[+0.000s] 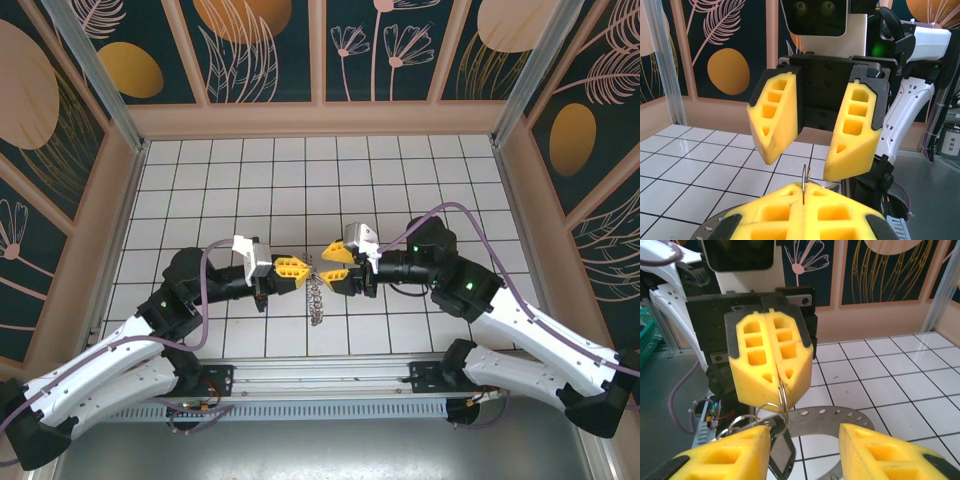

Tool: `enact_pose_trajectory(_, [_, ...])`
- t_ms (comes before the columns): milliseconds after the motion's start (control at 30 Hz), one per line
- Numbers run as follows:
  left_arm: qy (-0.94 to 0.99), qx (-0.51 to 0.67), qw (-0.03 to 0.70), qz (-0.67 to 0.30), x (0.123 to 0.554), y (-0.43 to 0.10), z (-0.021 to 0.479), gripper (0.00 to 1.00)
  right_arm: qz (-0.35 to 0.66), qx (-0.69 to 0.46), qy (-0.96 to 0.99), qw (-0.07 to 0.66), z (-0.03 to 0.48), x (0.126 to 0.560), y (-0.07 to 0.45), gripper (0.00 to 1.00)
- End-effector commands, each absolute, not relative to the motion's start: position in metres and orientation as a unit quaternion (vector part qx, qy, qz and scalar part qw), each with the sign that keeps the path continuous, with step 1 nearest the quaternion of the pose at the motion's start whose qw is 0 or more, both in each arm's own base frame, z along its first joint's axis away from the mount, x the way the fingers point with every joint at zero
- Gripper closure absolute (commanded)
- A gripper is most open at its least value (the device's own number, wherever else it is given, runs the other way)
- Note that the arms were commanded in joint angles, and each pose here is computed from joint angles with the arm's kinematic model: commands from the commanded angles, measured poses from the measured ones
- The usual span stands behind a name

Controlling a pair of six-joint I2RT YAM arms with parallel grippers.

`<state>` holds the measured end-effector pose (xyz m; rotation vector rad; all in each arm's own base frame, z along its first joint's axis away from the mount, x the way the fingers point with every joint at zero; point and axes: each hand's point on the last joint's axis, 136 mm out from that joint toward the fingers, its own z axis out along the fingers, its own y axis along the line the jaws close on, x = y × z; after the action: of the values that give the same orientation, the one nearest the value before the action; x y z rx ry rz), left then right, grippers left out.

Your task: Put the keys on the keyring

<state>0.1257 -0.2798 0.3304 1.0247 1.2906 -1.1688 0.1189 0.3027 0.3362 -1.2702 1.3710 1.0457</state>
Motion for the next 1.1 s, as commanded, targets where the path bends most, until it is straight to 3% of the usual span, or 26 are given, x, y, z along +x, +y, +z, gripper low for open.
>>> enact_pose_trajectory(0, [0.507,0.433,0.551,-0.501,0.117,-0.277,0.350,1.00,0.455,-0.518,0.536,0.486,0.351,0.115,0.308,0.58])
enact_pose_trajectory(700, [0.488,0.434,0.559,-0.512,0.112,-0.275,0.358,1.00,0.479,-0.528,0.547,0.438,0.328,0.112,0.320,0.67])
enact_pose_trajectory(900, [0.481,0.434,0.562,-0.515,0.110,-0.274,0.362,1.00,0.469,-0.527,0.556,0.439,0.323,0.116,0.318,0.81])
enact_pose_trajectory(1067, [0.478,0.434,0.561,-0.518,0.109,-0.274,0.363,1.00,0.459,-0.527,0.561,0.444,0.320,0.120,0.316,1.00])
